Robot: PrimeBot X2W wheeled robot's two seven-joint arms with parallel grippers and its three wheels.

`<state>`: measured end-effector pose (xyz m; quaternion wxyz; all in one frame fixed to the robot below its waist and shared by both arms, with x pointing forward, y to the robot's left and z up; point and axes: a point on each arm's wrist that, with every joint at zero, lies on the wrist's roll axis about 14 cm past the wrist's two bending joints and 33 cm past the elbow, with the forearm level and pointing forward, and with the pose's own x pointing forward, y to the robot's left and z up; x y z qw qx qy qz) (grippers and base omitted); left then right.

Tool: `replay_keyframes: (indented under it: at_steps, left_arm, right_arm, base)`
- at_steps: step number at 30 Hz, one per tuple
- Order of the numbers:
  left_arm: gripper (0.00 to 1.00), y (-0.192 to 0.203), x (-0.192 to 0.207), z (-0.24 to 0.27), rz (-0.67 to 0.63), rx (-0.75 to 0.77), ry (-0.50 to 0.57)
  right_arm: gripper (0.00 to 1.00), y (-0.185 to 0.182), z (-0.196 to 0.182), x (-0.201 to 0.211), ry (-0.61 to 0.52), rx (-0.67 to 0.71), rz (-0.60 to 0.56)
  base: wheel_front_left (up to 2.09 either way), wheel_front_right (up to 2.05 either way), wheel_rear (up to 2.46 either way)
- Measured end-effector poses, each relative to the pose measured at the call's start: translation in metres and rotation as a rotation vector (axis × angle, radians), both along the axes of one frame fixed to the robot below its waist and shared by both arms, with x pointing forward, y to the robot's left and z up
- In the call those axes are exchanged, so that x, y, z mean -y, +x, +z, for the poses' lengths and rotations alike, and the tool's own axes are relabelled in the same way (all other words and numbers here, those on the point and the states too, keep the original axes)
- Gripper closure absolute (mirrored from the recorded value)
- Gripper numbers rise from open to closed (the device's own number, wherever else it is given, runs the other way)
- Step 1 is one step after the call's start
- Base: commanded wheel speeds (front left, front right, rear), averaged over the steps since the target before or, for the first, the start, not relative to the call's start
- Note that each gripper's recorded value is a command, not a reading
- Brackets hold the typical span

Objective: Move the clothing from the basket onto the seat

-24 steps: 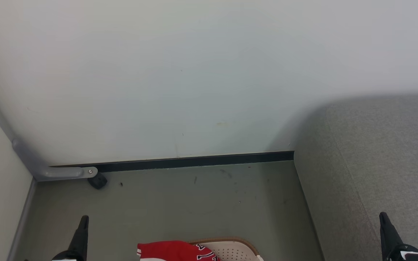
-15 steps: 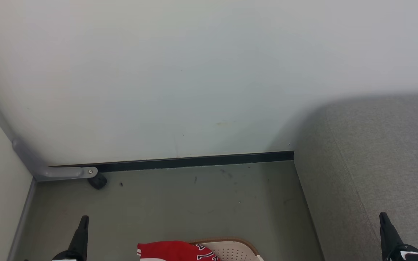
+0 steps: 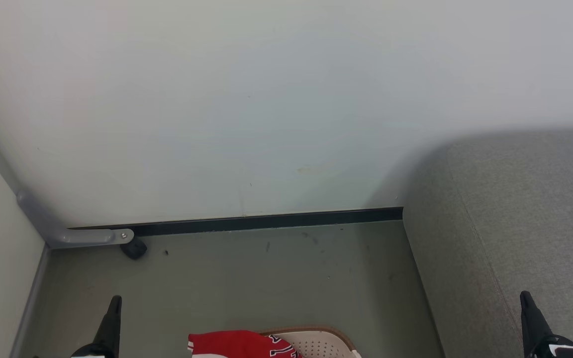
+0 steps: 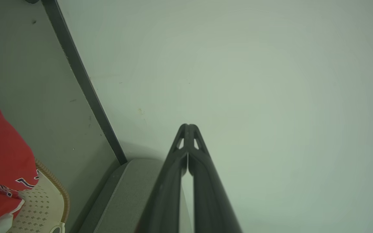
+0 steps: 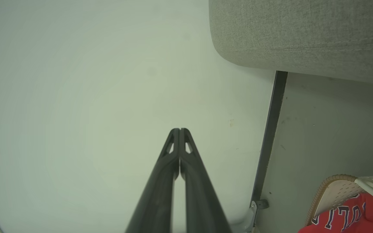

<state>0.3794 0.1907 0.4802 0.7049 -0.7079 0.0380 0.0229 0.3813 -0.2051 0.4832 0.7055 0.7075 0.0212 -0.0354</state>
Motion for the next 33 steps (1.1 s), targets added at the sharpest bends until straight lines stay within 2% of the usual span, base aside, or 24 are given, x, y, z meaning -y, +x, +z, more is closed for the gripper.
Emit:
replay_keyframes:
  at_steps: [27,28,33]
  left_arm:
    - [1.0,0.0,0.0,0.0,0.0,0.0,0.0]
    - [0.0,0.0,0.0,0.0,0.0,0.0,0.0]
    - [0.0,-0.013,0.004,-0.026,0.0,-0.081,-0.015]
  right_arm:
    - [1.0,0.0,0.0,0.0,0.0,0.0,0.0]
    - [0.0,0.0,0.0,0.0,0.0,0.0,0.0]
    - [0.0,-0.012,-0.024,-0.005,0.018,-0.074,0.002]
  base:
    - [0.0,0.0,0.0]
    - [0.0,0.0,0.0]
    - [0.0,0.0,0.0]
